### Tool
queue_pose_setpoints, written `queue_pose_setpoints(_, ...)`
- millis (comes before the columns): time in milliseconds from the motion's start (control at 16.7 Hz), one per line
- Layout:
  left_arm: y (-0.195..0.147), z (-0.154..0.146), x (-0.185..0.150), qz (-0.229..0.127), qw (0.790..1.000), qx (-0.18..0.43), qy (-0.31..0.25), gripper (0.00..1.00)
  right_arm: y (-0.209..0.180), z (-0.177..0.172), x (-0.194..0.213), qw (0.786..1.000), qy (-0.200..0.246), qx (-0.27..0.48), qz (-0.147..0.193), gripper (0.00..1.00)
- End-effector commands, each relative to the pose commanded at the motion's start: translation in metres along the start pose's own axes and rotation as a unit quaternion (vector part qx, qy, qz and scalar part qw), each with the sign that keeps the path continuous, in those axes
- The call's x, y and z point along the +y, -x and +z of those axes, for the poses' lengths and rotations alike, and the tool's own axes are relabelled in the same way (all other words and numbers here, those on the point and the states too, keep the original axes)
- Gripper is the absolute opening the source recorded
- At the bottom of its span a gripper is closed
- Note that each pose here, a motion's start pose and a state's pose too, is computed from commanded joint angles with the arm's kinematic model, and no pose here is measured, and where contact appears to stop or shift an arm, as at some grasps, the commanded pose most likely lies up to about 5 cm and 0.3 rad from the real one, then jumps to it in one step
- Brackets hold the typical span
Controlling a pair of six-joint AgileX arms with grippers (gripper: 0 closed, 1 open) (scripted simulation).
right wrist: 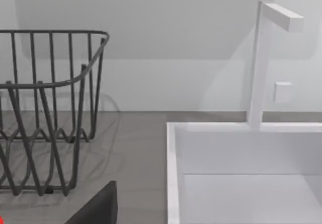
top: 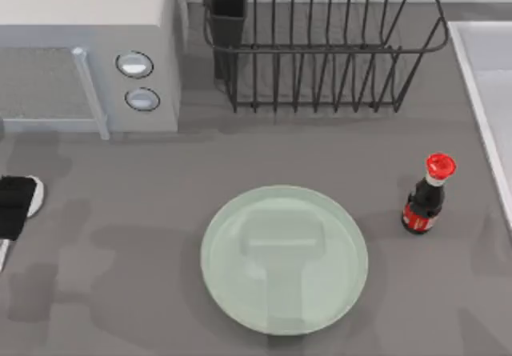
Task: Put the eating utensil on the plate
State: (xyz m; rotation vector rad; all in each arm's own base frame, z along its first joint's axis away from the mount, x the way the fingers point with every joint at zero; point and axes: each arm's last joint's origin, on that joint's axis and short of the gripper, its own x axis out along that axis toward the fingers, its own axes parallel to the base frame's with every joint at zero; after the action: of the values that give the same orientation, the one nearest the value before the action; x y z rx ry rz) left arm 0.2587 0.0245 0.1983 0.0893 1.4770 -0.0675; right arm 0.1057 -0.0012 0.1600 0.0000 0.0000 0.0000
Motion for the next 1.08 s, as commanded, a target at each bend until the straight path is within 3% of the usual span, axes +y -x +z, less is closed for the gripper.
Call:
queue_pose_setpoints(240,-0.008,0.017,0.006,-0.008,0.999,0.047,-0.004,1.0,0.0,0.0,0.0,1.0,0.0,0.0,0.0,1.0)
queue_pose_setpoints(660,-0.013,0.018,0.005,-0.009,0.999,0.049,-0.005,1.0,0.0,0.0,0.0,1.0,0.0,0.0,0.0,1.0)
queue_pose_setpoints(1080,-0.086,0.014,0.005,-0.007,0.999,0.043,-0.004,1.0,0.0,0.0,0.0,1.0,0.0,0.0,0.0,1.0)
